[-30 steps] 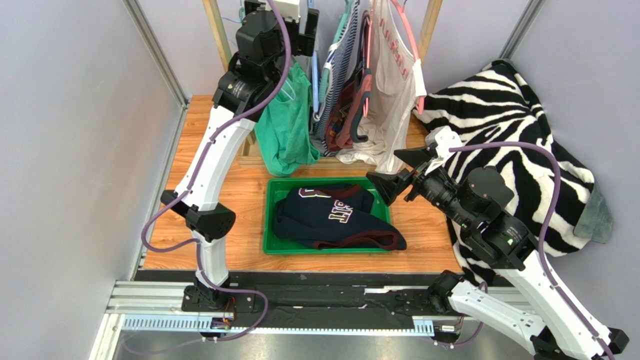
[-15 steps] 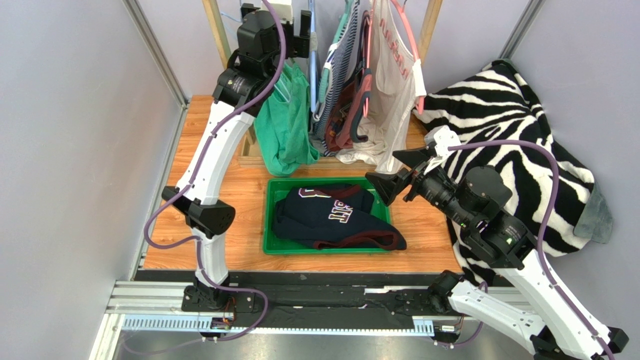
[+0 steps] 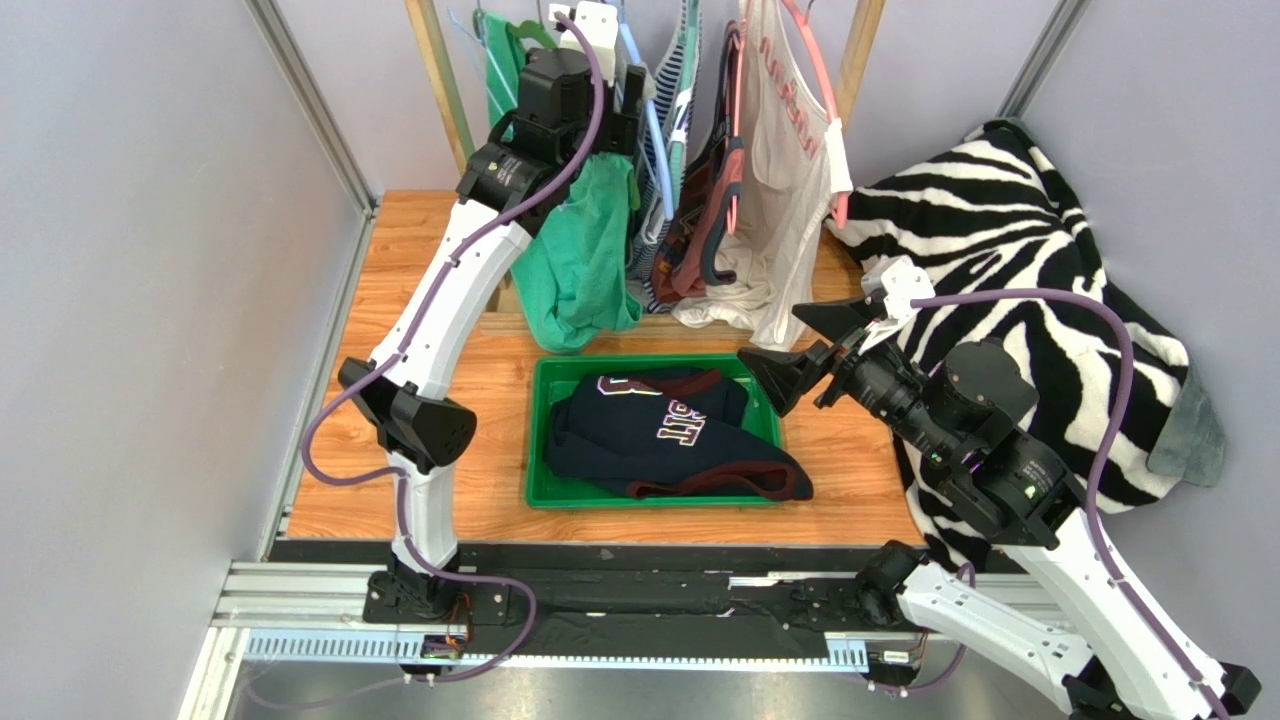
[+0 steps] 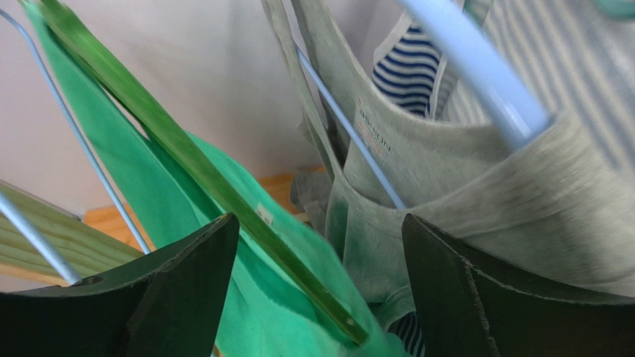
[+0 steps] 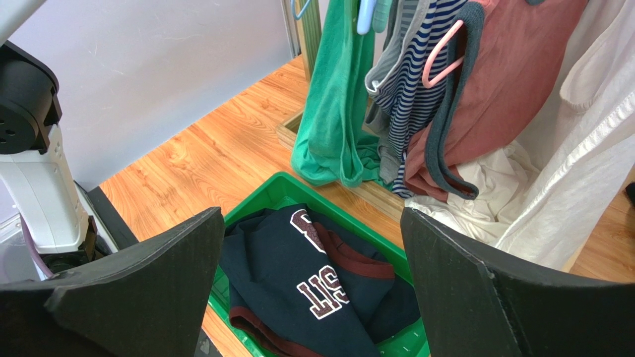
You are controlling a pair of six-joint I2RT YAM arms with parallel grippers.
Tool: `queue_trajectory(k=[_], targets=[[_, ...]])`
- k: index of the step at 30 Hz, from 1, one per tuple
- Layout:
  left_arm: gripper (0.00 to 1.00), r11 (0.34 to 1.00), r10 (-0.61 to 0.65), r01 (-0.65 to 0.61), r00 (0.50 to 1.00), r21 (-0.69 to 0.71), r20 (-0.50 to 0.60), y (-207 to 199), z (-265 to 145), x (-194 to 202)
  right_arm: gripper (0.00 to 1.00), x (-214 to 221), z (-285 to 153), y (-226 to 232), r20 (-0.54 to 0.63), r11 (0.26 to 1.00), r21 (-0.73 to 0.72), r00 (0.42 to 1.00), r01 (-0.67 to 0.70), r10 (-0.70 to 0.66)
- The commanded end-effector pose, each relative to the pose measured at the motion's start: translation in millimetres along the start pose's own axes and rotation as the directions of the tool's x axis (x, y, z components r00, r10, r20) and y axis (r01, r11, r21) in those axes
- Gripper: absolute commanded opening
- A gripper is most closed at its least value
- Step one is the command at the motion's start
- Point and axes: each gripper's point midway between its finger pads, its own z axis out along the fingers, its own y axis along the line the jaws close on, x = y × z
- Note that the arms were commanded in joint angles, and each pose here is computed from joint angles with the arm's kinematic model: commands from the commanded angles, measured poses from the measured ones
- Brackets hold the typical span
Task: Remove the tank top from the hanger
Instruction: Pick up the hanger from the clothesline.
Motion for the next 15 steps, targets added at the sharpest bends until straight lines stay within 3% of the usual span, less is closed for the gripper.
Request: queue_trajectory(k=[1, 6, 9, 15], targets=[[0.84, 1.0, -0.021, 0.021, 1.0, 0.019, 0.012, 9.0, -32.5, -16.0, 0.94, -2.9, -1.5, -2.6, 0.014, 1.0, 0.016, 1.0, -0.007, 0.007], [0.69, 1.0, -0.007, 0.007, 1.0, 0.019, 0.007, 16.7, -50.9, -17.6, 0.92, -2.8, 0.0, -0.6, 0.016, 1.0, 0.005, 1.0, -0.011, 0.011], [0.51, 1.0, 0.0, 0.0, 1.0, 0.017, 0.005, 20.6, -59.6, -17.9, 0.91, -1.7, -0.1, 0.0, 0.014, 1.0, 0.002, 1.0, -0.014, 0.014], [0.28, 1.0, 0.014, -0.014, 0.999, -0.002, 0.037, 28.7, -67.9, -30.5, 0.81, -2.4, -0.7, 0.1, 0.016, 1.0, 0.001, 1.0, -0.016, 0.016]])
